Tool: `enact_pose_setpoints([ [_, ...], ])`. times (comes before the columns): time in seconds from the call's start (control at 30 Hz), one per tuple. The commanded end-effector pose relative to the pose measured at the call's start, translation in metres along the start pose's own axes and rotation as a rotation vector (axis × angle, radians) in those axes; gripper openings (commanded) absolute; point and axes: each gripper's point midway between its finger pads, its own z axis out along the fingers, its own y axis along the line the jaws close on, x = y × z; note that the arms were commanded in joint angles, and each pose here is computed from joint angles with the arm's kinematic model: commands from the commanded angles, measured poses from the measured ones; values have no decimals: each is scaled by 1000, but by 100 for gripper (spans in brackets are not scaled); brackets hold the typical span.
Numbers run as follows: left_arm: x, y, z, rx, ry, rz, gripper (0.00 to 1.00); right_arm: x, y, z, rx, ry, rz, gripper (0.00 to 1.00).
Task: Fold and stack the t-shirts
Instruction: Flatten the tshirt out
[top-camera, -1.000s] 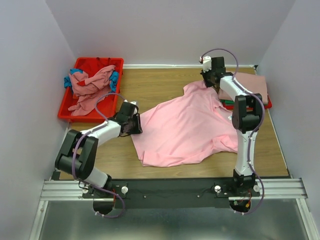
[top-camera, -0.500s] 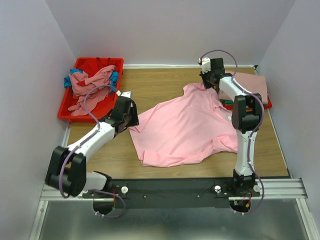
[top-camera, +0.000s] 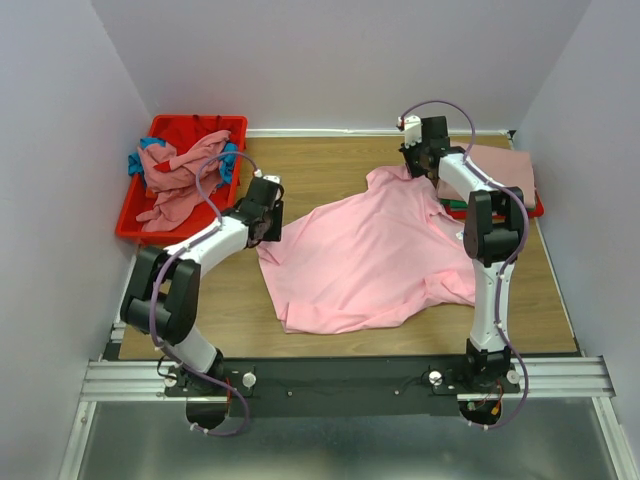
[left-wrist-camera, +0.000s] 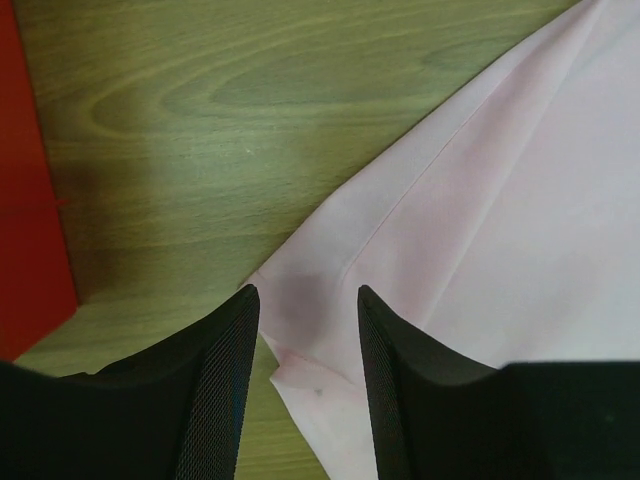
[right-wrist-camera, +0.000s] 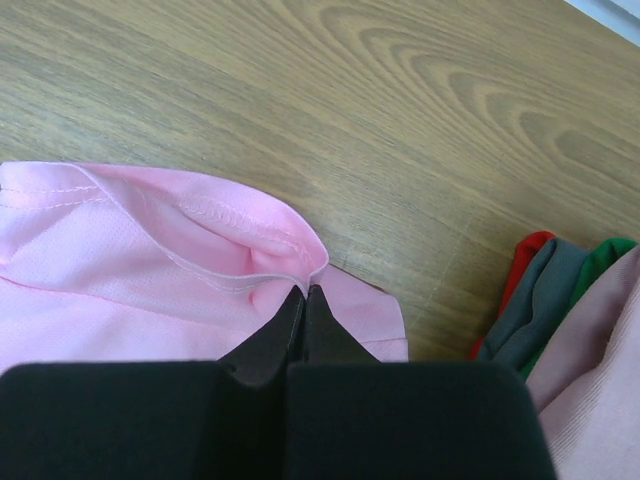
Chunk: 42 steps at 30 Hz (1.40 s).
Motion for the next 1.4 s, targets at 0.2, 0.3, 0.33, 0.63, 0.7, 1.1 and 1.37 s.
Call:
enact_pose_setpoints([
  [0.2, 31, 0, 18, -18, 130, 102, 48, -8, 1, -5, -6, -26, 6, 0],
  [0.3, 39, 1, 21, -25, 161, 107, 46, -10, 1, -5, -5, -29, 7, 0],
  [0.33, 42, 1, 24, -30, 173, 109, 45, -9, 1, -5, -6, -28, 9, 0],
  [0.63, 50, 3, 31, -62, 201, 120, 35, -9, 3, -5, -10, -29, 8, 0],
  [0.7, 52, 3, 33, -64, 209, 120, 30, -10, 3, -5, -11, -29, 11, 0],
  [1.1, 2, -3, -3, -42, 59, 68, 5, -22, 0, -14, -3, -57, 2, 0],
  [1.37, -23, -16, -34, 48, -16, 51, 4, -43, -7, -29, 17, -104, -4, 0],
])
